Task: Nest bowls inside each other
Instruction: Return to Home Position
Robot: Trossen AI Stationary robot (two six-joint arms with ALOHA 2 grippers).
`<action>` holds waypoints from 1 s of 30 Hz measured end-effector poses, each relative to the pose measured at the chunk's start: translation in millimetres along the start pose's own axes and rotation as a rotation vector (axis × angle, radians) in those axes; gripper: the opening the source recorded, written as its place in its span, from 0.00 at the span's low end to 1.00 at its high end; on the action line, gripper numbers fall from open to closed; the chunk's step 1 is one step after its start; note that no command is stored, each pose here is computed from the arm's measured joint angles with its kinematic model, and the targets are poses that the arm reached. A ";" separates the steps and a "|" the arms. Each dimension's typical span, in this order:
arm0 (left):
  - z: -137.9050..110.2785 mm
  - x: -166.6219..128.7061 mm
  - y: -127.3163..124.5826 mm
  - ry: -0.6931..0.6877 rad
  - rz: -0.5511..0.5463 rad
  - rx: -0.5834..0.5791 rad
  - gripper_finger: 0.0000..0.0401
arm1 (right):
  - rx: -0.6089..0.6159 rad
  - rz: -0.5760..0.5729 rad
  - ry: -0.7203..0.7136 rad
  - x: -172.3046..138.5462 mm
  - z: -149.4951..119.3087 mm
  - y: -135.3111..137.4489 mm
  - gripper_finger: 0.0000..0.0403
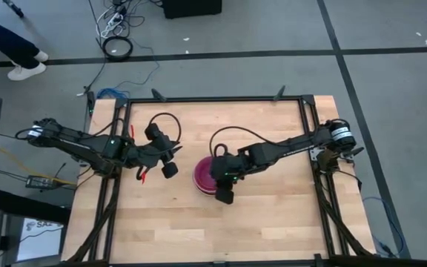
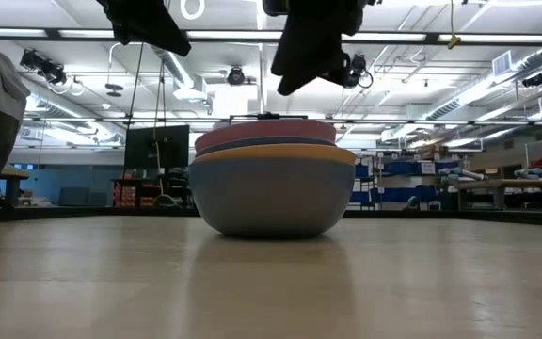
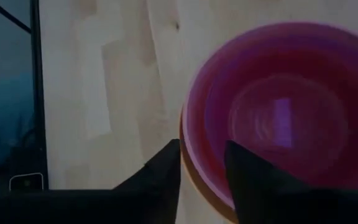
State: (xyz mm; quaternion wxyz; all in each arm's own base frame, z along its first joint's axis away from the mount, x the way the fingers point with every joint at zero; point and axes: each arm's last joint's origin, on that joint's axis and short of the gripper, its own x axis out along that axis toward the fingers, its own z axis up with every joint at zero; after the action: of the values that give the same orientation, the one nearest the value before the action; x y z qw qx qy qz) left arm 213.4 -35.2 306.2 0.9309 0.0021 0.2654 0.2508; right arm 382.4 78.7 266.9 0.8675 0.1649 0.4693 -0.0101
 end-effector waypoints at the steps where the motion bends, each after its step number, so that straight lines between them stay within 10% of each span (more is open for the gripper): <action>1: 0.0 0.0 0.0 0.000 0.000 0.000 0.19 | 0.000 -0.001 0.002 -1.0 0.3 0.2 0.30; 10: -1.5 -0.8 -1.2 0.014 -0.019 0.017 0.19 | -0.073 0.021 -0.104 -13.4 15.9 10.2 0.33; 18: 23.9 1.0 -2.0 -0.194 -0.045 -0.061 0.19 | -0.479 0.096 -0.265 -47.8 31.2 41.3 0.33; 25: 83.6 -67.1 39.5 -0.579 -0.040 -0.080 0.19 | -0.678 0.093 -0.502 -177.2 40.8 28.8 0.33; 30: 57.7 -121.8 89.1 -0.628 -0.049 -0.156 0.19 | -0.739 0.110 -0.725 -268.7 -3.8 7.2 0.33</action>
State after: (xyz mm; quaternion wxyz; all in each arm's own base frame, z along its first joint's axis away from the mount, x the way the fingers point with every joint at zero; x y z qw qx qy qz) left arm 111.2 -6.9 428.0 0.9705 0.0018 -0.0550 0.2349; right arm 230.3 49.7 486.6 0.9739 -0.1420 0.1015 0.1453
